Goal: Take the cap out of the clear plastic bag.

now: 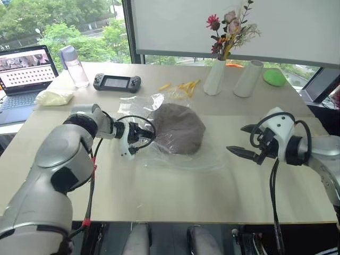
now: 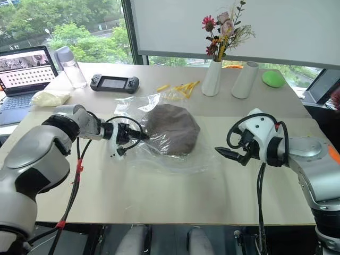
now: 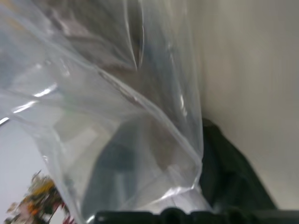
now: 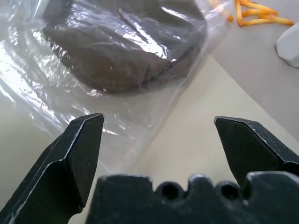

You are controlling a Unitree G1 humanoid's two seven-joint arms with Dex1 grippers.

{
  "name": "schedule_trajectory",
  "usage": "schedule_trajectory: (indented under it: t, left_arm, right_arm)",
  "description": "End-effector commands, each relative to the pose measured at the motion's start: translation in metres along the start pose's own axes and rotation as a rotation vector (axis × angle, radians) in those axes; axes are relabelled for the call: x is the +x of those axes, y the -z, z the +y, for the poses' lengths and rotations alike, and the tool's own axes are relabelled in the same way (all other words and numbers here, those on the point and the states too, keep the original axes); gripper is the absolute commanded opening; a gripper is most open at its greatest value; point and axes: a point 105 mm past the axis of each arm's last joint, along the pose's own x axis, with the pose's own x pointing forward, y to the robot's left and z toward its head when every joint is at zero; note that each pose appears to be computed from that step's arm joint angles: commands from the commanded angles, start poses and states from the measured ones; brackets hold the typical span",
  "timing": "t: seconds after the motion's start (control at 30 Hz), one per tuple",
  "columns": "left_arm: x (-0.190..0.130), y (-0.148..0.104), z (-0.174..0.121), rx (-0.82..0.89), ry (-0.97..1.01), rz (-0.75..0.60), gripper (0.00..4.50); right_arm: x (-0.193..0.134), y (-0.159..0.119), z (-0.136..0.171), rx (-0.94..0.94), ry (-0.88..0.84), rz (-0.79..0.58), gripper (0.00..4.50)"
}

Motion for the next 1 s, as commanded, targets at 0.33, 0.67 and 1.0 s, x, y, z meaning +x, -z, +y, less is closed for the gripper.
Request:
schedule_trajectory:
  t: [0.33,0.67,1.0]
  left_arm:
    - [-0.104,0.093,-0.056,-0.528,0.14,0.879,4.46]
    - [-0.096,0.06,0.014,-1.823,-0.562,0.121,4.46]
    - [-0.085,-0.063,0.113,-1.87,-0.163,-0.396,4.46]
  right_arm:
    - [0.01,-0.022,-0.005,-0.064,-0.029,-0.059,4.5]
    - [0.019,-0.019,0.01,-0.02,-0.155,-0.078,4.5]
    - [0.021,-0.012,0.036,0.031,-0.309,-0.08,4.5]
